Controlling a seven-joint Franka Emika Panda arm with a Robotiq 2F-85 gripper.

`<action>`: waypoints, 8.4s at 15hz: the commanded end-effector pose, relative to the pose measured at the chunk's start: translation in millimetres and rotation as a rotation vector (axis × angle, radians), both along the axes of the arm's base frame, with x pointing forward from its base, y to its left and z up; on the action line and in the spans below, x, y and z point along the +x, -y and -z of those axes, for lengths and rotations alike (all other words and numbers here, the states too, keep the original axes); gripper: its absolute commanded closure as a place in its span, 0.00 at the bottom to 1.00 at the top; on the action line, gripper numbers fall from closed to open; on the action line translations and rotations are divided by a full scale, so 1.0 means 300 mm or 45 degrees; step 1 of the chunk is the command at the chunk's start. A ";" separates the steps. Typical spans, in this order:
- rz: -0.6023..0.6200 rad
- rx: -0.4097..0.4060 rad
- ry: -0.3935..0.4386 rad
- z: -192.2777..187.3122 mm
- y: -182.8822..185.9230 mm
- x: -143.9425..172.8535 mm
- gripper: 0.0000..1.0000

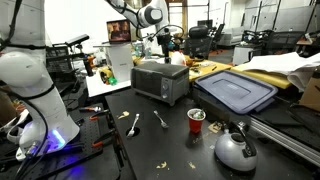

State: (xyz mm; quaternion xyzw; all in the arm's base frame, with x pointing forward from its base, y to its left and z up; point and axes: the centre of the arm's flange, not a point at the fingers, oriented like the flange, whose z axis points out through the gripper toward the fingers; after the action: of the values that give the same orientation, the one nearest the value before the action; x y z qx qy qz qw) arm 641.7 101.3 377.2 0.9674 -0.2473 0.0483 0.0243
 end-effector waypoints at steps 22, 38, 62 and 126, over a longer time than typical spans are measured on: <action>0.780 -0.007 -0.085 0.098 -0.049 0.329 0.00; 0.912 -0.109 -0.161 0.132 0.026 0.267 0.00; 0.829 -0.227 -0.225 0.125 0.004 0.290 0.00; -0.044 0.151 -0.330 0.045 -0.190 -0.143 0.00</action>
State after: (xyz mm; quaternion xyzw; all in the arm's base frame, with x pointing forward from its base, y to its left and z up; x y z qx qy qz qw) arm 630.3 176.4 361.2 0.9702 -0.2279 -0.0820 -0.0042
